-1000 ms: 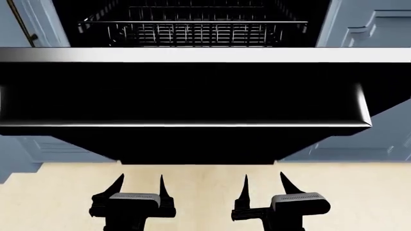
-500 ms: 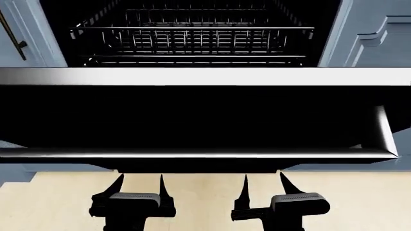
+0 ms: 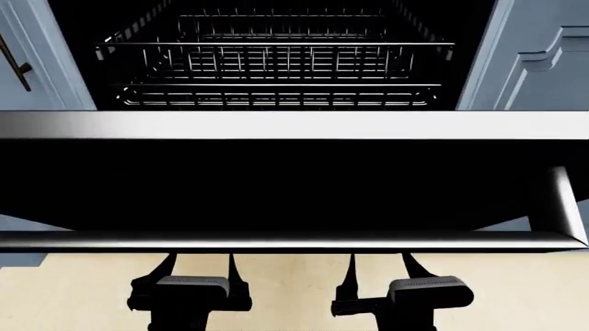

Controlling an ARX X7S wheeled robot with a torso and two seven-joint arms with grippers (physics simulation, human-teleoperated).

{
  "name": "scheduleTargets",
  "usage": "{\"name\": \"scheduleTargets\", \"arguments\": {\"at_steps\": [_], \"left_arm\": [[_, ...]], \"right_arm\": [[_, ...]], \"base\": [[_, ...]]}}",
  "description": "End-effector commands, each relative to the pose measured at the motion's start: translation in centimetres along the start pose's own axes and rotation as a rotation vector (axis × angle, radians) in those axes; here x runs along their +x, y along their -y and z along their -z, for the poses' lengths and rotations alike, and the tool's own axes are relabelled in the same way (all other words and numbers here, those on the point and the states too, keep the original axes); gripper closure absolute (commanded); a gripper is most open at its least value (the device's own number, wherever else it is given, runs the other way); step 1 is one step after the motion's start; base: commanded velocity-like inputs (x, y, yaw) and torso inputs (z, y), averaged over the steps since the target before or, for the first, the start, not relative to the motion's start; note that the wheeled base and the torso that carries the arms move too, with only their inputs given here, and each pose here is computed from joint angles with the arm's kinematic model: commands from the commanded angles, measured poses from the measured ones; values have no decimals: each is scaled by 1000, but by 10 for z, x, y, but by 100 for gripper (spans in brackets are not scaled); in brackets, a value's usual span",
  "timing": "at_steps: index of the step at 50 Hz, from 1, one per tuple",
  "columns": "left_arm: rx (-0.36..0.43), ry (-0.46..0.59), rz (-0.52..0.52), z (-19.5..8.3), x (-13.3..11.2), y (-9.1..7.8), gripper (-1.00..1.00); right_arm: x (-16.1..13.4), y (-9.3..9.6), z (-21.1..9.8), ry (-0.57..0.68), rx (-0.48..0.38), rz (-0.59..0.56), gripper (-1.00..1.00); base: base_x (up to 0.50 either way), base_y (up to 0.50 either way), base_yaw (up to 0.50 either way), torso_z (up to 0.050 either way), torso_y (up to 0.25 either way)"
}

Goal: Close the dishwasher door

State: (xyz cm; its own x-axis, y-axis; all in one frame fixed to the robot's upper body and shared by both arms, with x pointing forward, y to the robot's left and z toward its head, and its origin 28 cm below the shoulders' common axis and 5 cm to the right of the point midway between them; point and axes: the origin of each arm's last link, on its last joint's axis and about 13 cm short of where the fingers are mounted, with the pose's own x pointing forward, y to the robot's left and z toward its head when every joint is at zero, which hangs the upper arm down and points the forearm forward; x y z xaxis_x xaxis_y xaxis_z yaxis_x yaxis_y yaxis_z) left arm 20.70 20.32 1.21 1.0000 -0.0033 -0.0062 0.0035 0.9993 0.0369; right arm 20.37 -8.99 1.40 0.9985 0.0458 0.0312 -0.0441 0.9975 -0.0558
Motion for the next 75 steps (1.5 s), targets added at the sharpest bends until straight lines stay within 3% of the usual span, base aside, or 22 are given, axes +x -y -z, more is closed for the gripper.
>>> {"name": "scheduleTargets", "arguments": {"at_steps": [1,45,75], "left_arm": [[0,0,-1,0,0,0,-100],[0,15,1,-2,-1,1,-100],[-9,-4,-24,3,13,-1,-100]], "right_arm": [[0,0,0,1,5,-1,-100],[-1,-1,-4,19,31,-11,-100],[9,-3,0,6,55,-10,-100]], "base": [[0,0,0,0,0],[0,0,0,0,0],[0,0,0,0,0]]}}
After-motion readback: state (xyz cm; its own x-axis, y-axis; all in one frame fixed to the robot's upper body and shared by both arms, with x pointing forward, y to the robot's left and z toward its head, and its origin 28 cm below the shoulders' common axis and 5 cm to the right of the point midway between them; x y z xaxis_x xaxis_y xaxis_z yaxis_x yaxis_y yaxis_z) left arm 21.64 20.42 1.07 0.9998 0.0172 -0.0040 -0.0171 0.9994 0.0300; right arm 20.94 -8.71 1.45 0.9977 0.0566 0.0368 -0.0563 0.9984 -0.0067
